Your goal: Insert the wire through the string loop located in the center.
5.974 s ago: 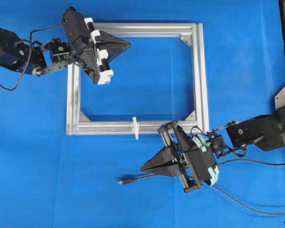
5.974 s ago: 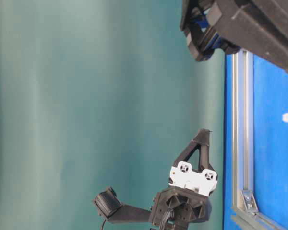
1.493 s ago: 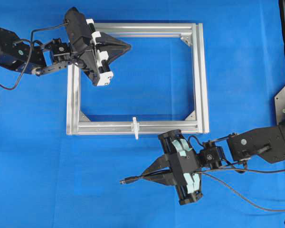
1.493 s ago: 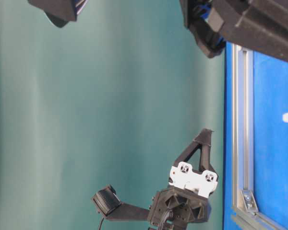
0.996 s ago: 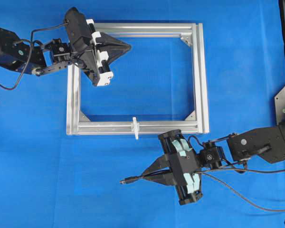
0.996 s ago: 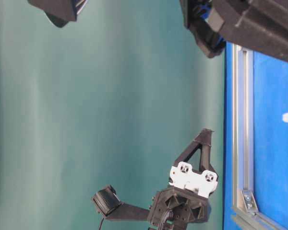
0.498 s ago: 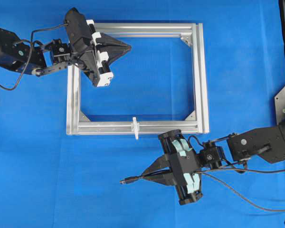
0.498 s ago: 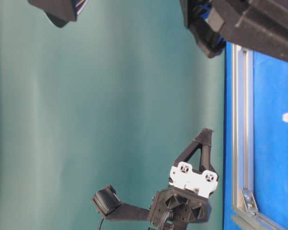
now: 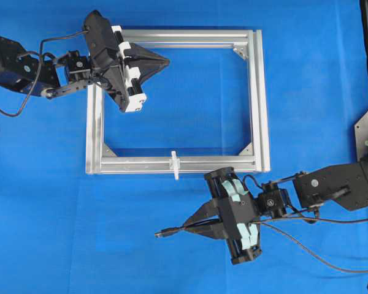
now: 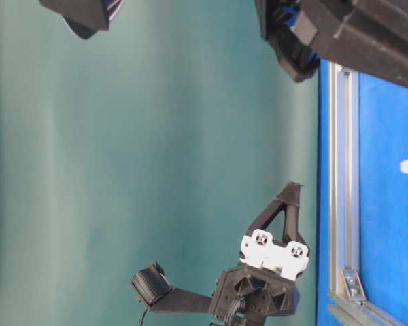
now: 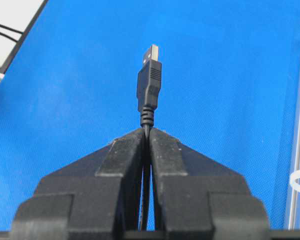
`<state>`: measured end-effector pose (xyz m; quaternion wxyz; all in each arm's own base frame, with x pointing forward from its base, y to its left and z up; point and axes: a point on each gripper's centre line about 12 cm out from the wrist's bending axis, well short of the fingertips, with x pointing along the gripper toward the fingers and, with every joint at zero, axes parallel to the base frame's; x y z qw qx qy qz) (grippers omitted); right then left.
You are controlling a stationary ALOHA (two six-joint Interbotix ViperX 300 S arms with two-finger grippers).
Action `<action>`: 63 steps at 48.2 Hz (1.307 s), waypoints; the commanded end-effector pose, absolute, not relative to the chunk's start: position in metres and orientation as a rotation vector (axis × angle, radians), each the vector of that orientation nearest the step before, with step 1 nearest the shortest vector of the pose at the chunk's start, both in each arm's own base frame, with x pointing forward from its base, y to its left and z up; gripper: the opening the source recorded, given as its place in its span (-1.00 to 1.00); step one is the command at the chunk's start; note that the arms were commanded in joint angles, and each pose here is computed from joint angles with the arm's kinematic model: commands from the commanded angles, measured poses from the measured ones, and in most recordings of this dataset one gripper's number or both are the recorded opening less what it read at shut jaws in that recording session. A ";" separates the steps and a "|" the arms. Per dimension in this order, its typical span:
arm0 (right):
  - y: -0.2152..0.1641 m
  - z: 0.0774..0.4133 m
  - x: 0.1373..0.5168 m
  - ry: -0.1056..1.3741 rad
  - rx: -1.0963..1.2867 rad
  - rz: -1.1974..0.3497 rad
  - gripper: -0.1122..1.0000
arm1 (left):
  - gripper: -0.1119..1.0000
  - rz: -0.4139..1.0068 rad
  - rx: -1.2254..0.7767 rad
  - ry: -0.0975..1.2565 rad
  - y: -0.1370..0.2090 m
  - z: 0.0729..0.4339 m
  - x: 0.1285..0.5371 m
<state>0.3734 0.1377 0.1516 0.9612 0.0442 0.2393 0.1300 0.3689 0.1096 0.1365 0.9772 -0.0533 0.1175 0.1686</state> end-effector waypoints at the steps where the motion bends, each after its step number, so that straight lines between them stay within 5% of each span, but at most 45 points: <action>1: 0.140 0.167 0.376 0.442 0.097 0.273 -0.80 | -0.80 0.335 -0.100 0.191 0.109 0.152 0.371; 39: 0.117 0.152 0.318 0.494 0.107 0.250 -0.80 | -0.80 0.337 -0.100 0.191 0.110 0.152 0.371; 63: 0.103 0.147 0.320 0.498 0.111 0.209 -0.80 | -0.80 0.327 -0.099 0.187 0.107 0.153 0.373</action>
